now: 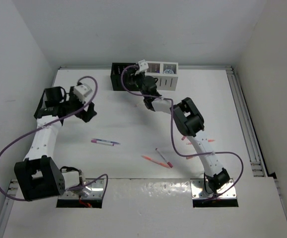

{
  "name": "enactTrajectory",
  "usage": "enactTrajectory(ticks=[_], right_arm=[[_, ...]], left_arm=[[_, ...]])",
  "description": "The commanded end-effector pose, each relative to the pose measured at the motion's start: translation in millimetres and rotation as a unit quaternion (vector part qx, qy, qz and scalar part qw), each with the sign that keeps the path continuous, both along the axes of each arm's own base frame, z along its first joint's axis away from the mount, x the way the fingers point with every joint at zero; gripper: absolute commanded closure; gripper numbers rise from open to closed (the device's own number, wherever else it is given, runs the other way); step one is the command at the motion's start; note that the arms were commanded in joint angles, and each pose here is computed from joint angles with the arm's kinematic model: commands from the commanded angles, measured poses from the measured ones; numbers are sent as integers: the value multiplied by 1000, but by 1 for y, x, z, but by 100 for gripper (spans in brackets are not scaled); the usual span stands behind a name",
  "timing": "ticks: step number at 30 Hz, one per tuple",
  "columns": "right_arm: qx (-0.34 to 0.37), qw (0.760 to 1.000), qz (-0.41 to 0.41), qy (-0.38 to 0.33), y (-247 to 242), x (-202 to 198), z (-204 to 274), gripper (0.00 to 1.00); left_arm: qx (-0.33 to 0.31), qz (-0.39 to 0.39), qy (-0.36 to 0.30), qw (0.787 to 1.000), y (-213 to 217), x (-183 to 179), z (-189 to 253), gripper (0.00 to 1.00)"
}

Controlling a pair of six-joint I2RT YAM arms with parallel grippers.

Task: Sort the stationery into containers
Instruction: Place the pen in the storage box, then pick up the pen from the center of the board.

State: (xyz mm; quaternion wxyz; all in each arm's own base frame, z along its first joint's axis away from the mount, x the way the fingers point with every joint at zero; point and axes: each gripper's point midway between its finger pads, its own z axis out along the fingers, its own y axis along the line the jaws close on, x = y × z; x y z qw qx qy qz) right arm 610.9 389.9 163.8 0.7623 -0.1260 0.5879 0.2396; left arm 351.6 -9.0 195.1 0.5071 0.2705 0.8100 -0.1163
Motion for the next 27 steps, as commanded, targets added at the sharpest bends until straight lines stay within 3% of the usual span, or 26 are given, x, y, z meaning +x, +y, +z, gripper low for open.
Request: enactTrajectory(ticks=[1, 2, 3, 4, 5, 6, 7, 8, 9, 10, 12, 13, 16, 20, 27], right_arm=[[57, 995, 30, -72, -18, -37, 124, 52], [64, 993, 34, -90, -28, -53, 162, 53], [58, 994, 38, -83, -32, -62, 164, 55], [30, 998, 40, -39, -36, -71, 130, 56], [32, 997, 38, -51, -48, -89, 163, 57], [18, 998, 46, -38, -53, -99, 158, 58], [-17, 999, 47, 17, -62, -109, 118, 60], [-24, 999, 42, 10, -77, -123, 140, 60], [-37, 998, 32, 32, -93, -125, 132, 61], [-74, 991, 17, 107, -108, -131, 93, 62], [-76, 983, -26, 166, -152, -134, 94, 64], [-100, 966, -35, 236, -171, -144, 65, 66], [-89, 945, -42, 313, -224, -166, 49, 68], [-73, 927, -70, 361, -283, -190, 35, 68], [-35, 900, -74, 429, -314, -217, 3, 72]], left_arm=[[89, -179, 16, 980, -40, -46, -20, 3], [97, -197, 27, 975, -47, -53, -31, 9], [100, -232, 37, 967, -66, -63, -37, 11], [113, -247, 43, 962, -72, -67, -44, 19], [121, -283, 46, 951, -94, -75, -51, 23], [127, -293, 52, 946, -102, -76, -57, 27], [140, -288, 62, 945, -106, -76, -63, 34], [149, -308, 66, 937, -121, -78, -71, 38], [156, -314, 72, 934, -127, -78, -76, 40], [172, -310, 81, 931, -128, -77, -81, 42], [191, -329, 96, 920, -145, -79, -94, 42], [211, -323, 103, 917, -144, -76, -99, 42], [249, -327, 134, 902, -154, -76, -116, 41], [288, -341, 184, 876, -157, -81, -141, 41], [355, -333, 214, 847, -157, -86, -166, 40]])
